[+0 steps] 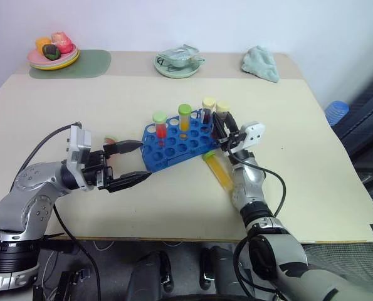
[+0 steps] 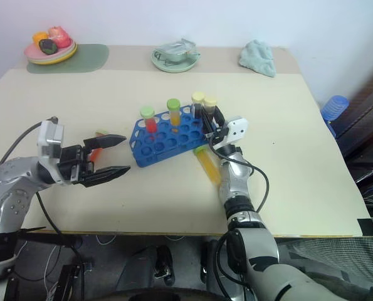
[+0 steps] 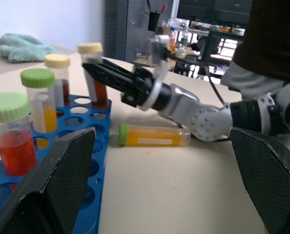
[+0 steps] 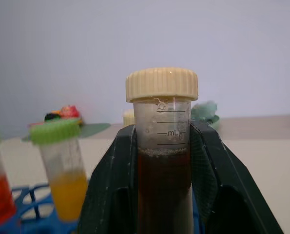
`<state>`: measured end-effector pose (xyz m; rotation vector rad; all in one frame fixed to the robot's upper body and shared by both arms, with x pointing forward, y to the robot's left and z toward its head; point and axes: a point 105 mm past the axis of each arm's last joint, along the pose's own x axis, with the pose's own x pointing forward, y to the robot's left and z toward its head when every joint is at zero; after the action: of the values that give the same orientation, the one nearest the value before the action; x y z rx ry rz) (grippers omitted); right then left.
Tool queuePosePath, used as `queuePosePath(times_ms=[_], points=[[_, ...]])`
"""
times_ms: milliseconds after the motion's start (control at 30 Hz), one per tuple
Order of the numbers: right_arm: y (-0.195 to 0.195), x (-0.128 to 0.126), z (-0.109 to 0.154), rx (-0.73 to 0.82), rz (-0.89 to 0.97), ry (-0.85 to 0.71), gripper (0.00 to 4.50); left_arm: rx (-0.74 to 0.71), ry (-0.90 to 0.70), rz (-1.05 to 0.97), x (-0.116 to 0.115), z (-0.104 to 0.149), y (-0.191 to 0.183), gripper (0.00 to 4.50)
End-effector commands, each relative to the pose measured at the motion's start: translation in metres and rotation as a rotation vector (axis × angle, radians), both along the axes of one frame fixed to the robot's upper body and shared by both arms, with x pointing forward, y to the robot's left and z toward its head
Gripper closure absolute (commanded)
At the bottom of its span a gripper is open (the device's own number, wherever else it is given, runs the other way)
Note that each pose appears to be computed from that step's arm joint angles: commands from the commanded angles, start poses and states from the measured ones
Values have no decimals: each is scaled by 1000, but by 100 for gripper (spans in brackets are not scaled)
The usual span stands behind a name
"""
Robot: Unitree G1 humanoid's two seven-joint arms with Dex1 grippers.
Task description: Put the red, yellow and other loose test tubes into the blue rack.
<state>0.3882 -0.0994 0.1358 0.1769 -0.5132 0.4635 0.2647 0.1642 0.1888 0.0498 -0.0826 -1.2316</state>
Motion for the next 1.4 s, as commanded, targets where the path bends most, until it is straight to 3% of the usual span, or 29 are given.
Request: queuePosePath(times_ms=[33, 100, 133, 367, 567, 767, 967, 1167, 1400], points=[[5, -10, 2, -61, 4, -55, 118, -2, -46, -21, -2, 14, -6, 0], [2, -8, 5, -81, -41, -56, 13, -4, -46, -21, -2, 15, -7, 0], [1, -8, 11, -110, -52, -76, 6, -5, -46, -22, -1, 15, -8, 0], [-15, -9, 69, -310, -147, -179, 6, -13, -41, -23, -1, 14, -9, 0], [-38, -28, 80, -377, -76, 111, 6, -20, -36, -25, 1, 8, -7, 0], [-39, -50, 66, -438, 87, 470, 6, -24, -36, -30, 2, 4, -7, 0], [-40, -63, 38, -455, 115, 758, 6, -25, -44, -37, 3, 2, -8, 0], [-26, -67, 16, -521, 112, 890, 6, -26, -47, -35, 4, 0, -8, 0], [-18, -64, 1, -559, 90, 939, 6, -25, -52, -25, 4, 0, -6, 0]])
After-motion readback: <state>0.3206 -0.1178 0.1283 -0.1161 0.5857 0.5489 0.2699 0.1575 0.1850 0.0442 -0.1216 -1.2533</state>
